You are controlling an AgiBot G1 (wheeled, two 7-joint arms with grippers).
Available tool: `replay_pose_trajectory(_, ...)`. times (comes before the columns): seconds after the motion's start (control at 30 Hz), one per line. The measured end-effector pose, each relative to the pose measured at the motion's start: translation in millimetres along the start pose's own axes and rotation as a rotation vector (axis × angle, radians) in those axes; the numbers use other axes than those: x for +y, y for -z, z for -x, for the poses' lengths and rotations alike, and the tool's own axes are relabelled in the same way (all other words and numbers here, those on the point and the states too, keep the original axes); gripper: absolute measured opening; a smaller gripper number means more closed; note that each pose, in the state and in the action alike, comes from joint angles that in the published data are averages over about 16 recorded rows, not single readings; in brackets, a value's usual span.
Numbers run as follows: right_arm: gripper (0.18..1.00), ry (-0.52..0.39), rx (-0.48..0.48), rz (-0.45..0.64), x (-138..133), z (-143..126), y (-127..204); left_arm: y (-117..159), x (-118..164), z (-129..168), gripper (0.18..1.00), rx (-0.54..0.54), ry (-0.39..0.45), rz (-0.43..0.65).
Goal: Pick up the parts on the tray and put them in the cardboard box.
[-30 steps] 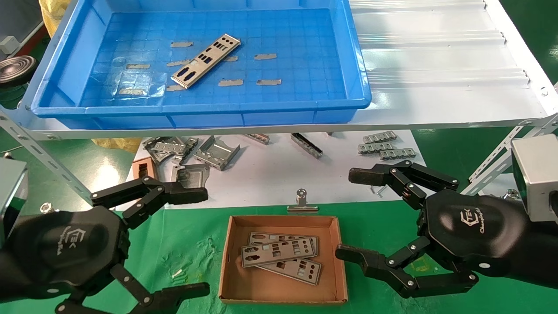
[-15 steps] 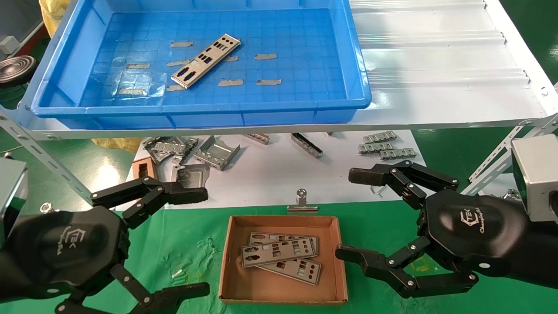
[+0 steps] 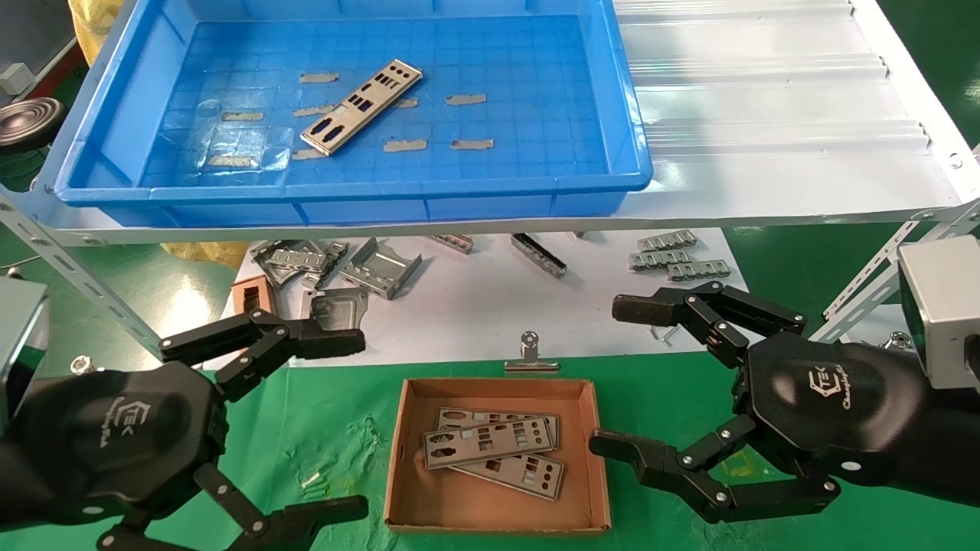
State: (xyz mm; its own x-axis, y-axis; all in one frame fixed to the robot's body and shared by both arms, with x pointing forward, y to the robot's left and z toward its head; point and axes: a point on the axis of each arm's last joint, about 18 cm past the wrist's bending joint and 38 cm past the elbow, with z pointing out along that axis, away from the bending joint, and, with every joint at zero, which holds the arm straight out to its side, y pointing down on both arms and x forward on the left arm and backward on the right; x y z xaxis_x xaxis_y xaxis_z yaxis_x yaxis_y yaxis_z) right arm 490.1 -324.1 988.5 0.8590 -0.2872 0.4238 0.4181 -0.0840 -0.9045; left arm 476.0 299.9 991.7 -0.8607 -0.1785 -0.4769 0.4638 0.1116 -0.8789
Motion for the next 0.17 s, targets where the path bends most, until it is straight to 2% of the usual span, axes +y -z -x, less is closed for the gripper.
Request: replay_pose_trajectory(0.17, 1.0, 0.0, 0.0, 0.0, 0.0, 0.0, 0.0, 0.0, 0.0, 0.0, 1.001, 0.0, 0.0, 0.0)
